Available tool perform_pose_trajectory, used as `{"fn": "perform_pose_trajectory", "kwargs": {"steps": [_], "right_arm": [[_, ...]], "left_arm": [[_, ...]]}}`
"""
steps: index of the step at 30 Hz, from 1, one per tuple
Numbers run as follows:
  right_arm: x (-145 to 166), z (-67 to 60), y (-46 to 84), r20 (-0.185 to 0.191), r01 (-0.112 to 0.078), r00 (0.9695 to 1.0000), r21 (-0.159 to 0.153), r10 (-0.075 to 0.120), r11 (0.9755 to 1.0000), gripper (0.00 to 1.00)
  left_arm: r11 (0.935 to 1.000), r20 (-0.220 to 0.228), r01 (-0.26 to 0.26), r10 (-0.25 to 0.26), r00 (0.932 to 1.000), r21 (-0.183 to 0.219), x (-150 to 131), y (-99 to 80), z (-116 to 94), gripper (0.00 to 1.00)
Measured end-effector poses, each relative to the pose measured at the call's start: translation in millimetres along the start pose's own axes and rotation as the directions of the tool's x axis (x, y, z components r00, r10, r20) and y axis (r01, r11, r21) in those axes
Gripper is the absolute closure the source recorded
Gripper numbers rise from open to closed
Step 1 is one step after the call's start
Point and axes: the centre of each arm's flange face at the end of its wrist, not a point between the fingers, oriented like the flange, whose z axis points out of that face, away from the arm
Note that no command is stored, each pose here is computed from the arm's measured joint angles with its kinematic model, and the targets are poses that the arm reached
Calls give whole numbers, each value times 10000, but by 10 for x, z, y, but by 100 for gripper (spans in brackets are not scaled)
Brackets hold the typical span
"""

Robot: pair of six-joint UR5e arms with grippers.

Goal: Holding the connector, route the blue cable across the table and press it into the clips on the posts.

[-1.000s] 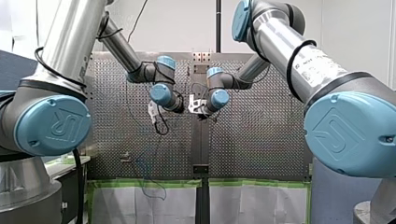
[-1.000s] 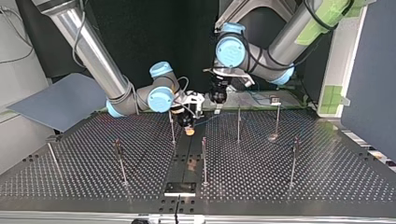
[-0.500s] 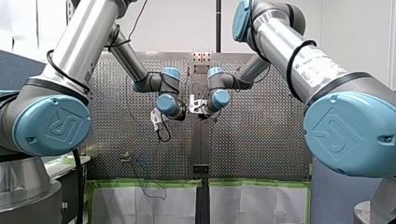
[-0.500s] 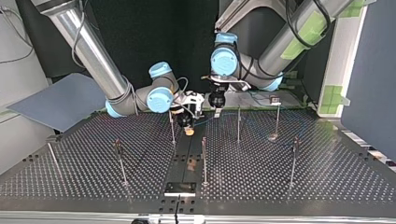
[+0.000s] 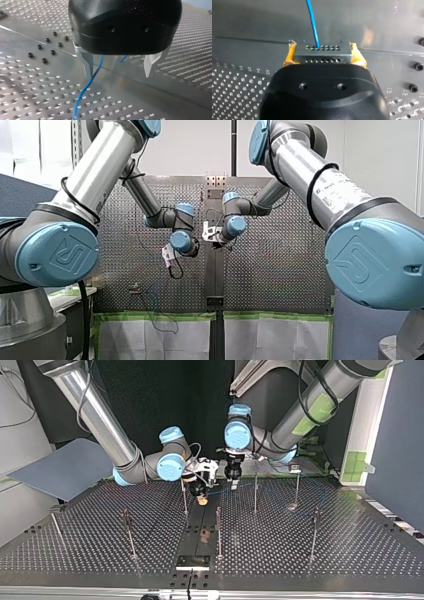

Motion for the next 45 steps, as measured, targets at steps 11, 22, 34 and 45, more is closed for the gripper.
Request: {"fn": "perform_pose_trajectory", "kwargs": {"steps": [11, 22, 34, 45], "right_arm": [[-1, 2, 24, 11, -20, 10000, -26, 20, 10000, 100], [0, 2, 35, 22, -28, 10000, -31, 28, 10000, 100], [1, 2, 34, 23, -23, 10000, -27, 23, 10000, 100], [131, -47, 71, -108, 32, 9999, -71, -32, 10000, 100]], "left_arm": [[9990, 700, 104, -74, 9975, -427, -226, 27, 238, 0], [9982, 361, -206, 227, 9991, -558, -69, 79, 259, 0], [9933, 275, -523, 554, 9981, -1029, -50, 106, 221, 100], [9913, 199, -761, 787, 9967, -1075, -123, 1, 111, 100]]}}
